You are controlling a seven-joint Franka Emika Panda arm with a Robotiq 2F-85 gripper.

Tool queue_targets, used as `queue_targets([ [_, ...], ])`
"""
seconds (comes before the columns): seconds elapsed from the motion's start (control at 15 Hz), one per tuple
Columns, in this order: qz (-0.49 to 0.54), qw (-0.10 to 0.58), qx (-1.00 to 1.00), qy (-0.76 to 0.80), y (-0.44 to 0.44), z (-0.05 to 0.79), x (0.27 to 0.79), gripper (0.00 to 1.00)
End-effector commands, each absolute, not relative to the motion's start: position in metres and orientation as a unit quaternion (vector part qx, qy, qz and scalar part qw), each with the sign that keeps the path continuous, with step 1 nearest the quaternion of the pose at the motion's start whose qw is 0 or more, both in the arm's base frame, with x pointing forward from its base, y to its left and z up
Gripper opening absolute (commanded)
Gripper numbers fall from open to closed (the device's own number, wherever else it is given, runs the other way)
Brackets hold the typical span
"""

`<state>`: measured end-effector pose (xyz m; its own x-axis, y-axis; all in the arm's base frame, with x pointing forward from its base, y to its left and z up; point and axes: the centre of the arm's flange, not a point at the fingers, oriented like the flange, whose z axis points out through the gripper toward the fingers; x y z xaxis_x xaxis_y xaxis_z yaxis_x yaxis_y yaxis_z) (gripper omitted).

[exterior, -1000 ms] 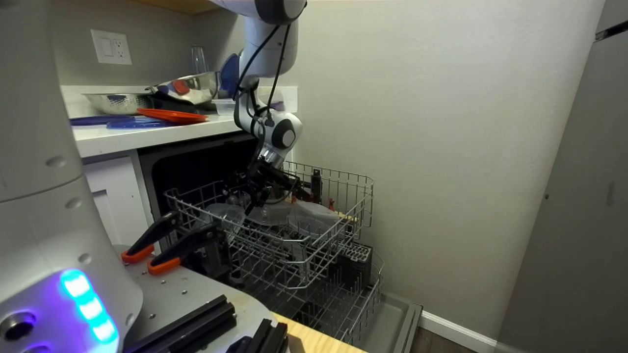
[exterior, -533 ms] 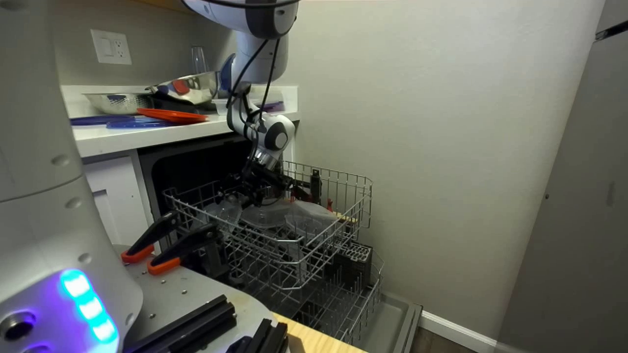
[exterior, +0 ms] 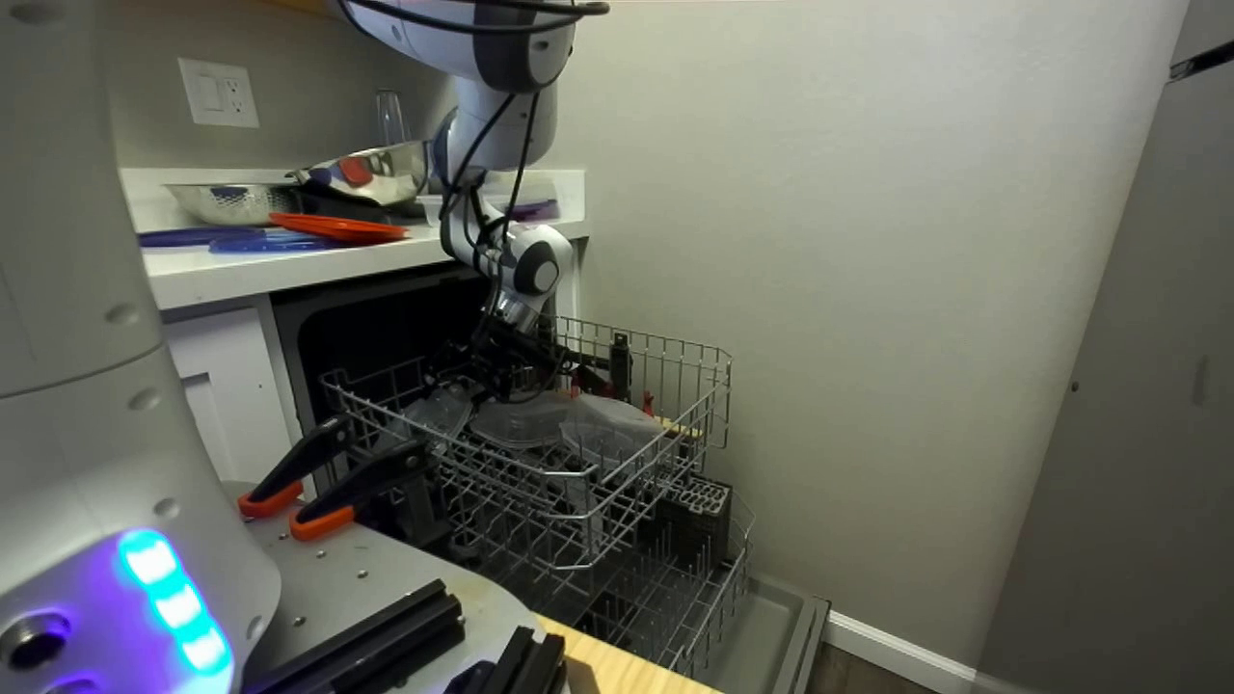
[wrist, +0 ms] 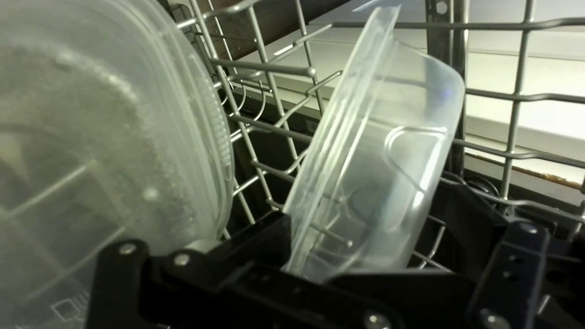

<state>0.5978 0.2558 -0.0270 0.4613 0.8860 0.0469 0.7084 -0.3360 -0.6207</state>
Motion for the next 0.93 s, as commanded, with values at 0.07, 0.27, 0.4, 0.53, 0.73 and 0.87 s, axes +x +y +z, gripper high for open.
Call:
queue_targets([
  [0.07, 0.156, 0.328, -0.766, -0.53, 0.267, -0.034, 0.59, 1.0],
  [0.27, 0.142, 0.347, -0.726, -0.576, 0.27, -0.025, 0.586, 1.0],
  [0.4, 0.134, 0.351, -0.714, -0.591, 0.27, -0.023, 0.587, 1.0],
  [0.53, 0.132, 0.356, -0.703, -0.601, 0.27, -0.023, 0.587, 1.0],
  [0.73, 0.127, 0.357, -0.691, -0.616, 0.269, -0.024, 0.588, 1.0],
  [0.87, 0.126, 0.363, -0.673, -0.632, 0.269, -0.023, 0.587, 1.0],
])
